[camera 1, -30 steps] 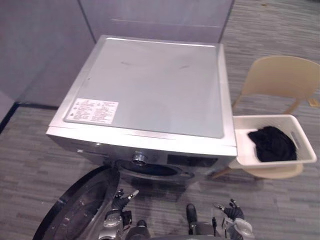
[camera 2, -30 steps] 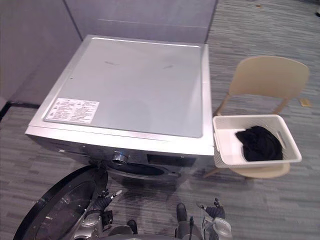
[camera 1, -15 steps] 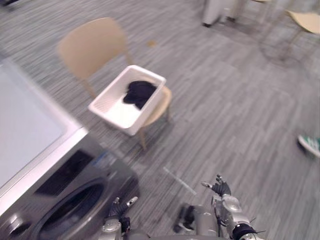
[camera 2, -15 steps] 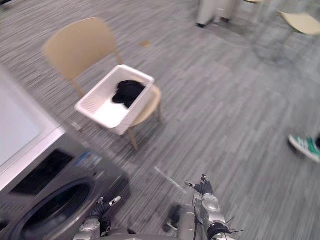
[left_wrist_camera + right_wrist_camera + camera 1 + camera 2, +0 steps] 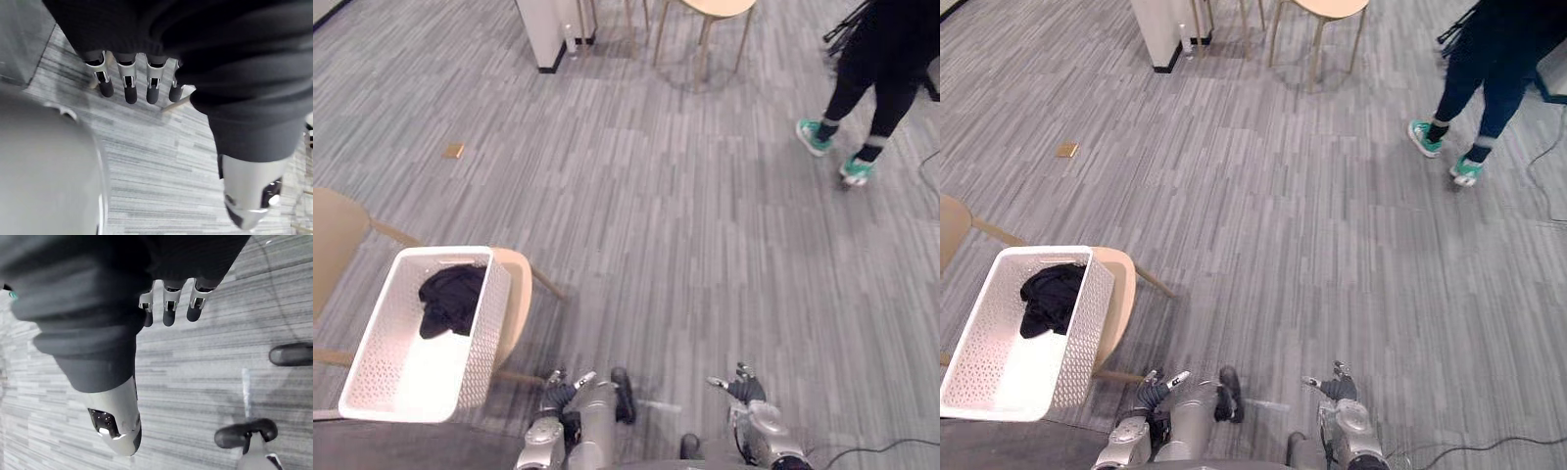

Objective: Pick up the laundry basket with both hands and put the clothes into the washing machine.

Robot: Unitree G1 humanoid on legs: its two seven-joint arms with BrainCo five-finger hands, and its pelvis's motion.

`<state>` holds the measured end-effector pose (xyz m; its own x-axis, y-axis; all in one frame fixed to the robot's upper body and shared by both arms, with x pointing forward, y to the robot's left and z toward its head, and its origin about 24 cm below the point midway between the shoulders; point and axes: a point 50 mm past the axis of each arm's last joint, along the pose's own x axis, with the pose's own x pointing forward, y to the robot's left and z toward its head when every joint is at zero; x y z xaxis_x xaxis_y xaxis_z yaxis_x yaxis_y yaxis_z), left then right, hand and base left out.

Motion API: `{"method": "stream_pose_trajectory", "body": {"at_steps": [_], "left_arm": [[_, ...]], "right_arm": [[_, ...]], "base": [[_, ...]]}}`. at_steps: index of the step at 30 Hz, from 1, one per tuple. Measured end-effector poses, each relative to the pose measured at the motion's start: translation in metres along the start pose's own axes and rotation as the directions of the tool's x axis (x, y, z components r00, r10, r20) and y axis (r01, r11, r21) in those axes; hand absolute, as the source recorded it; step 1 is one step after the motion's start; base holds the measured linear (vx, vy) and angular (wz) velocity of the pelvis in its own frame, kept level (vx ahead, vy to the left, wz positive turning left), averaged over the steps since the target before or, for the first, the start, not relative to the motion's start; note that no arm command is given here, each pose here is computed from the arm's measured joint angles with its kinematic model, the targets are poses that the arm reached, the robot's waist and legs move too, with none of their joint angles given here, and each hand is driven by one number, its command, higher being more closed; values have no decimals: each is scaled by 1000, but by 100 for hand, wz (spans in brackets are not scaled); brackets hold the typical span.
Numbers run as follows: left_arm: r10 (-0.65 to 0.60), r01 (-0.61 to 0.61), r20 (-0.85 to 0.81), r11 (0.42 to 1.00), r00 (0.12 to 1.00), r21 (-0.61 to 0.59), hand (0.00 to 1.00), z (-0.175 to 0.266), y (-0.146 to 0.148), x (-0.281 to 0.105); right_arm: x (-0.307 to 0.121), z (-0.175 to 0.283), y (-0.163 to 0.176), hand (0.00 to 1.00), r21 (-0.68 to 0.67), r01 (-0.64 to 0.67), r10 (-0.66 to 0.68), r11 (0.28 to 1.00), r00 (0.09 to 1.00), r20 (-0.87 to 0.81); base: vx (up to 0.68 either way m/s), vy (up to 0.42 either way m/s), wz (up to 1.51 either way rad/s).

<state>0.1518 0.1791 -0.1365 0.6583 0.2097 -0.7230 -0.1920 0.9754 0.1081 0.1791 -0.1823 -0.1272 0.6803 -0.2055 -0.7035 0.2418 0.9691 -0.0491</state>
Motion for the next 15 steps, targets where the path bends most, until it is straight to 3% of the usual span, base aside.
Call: {"method": "stream_pose_trajectory", "body": {"at_steps": [5,8,12,15], "left_arm": [[4,-4,-25,1000,1000,6,0,-7,2,-2],[-37,39,-28,997,999,62,0,-4,-6,-1],[-44,44,-12,998,999,53,0,3,-12,1],[-93,93,30,995,995,28,0,20,-34,4]], "right_arm": [[-1,-1,2,0,-21,-7,7,1000,1000,3],[-4,-11,-3,0,-31,6,-7,1000,1000,-23],[-7,0,-4,0,24,12,-13,1000,999,44],[-10,3,-18,0,87,60,-67,994,995,77]], "base": [[516,268,46],[442,12,173],[459,-89,159],[456,-279,273]]}}
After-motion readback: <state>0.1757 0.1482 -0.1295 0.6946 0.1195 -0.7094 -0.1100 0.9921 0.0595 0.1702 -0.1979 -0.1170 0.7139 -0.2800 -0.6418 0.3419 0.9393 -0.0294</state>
